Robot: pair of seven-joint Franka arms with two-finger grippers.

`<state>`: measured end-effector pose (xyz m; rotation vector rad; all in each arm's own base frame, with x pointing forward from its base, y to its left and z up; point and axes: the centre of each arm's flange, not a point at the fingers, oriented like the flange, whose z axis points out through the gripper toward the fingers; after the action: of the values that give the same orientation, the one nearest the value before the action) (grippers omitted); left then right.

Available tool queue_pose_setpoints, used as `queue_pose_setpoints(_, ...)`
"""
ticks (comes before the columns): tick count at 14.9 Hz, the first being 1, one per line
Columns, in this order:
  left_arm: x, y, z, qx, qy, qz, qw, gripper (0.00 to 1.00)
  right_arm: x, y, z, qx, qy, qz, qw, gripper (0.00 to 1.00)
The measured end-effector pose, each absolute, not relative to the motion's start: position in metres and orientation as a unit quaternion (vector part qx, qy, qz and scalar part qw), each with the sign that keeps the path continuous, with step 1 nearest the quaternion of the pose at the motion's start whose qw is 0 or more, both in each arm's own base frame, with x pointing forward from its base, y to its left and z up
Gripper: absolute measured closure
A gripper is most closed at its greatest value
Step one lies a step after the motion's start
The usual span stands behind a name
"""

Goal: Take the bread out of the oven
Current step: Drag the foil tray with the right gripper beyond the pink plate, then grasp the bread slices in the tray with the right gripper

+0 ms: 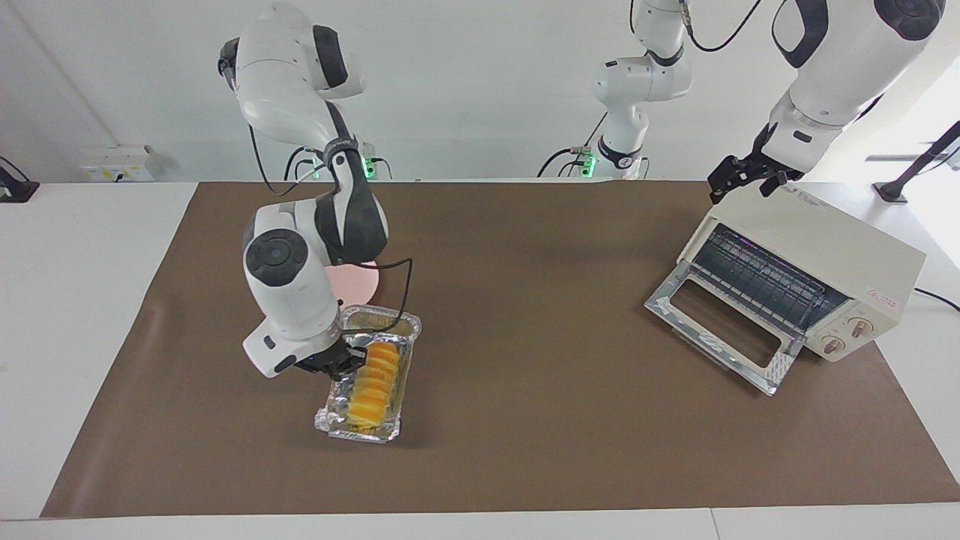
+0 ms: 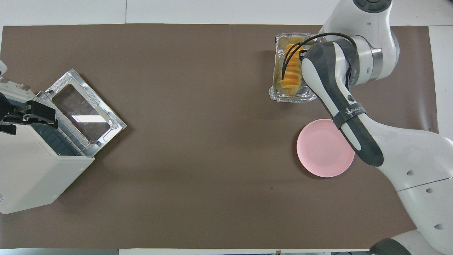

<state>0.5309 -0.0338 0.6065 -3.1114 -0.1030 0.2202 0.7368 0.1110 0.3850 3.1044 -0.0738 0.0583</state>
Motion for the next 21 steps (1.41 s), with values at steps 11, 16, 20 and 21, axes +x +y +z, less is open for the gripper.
queue_pose_setpoints(11, 0.531, -0.034, 0.607, -0.997, -0.033, 0.071, 0.01, 0.0, 0.705, 0.115, 0.336, 0.999, 0.025, -0.005, 0.022, 0.51)
queue_pose_setpoints(16, 0.531, -0.034, 0.607, -0.997, -0.033, 0.071, 0.01, 0.0, 0.699, 0.143, 0.374, 0.999, 0.046, -0.002, 0.026, 0.01)
queue_pose_setpoints(20, 0.531, -0.034, 0.607, -0.997, -0.033, 0.071, 0.01, 0.0, 0.709, 0.139, 0.359, 0.999, 0.032, 0.02, 0.022, 0.0)
queue_pose_setpoints(21, 0.531, -0.034, 0.607, -0.997, -0.033, 0.071, 0.01, 0.0, 0.71, 0.142, 0.352, 0.999, 0.026, 0.022, 0.021, 0.0)
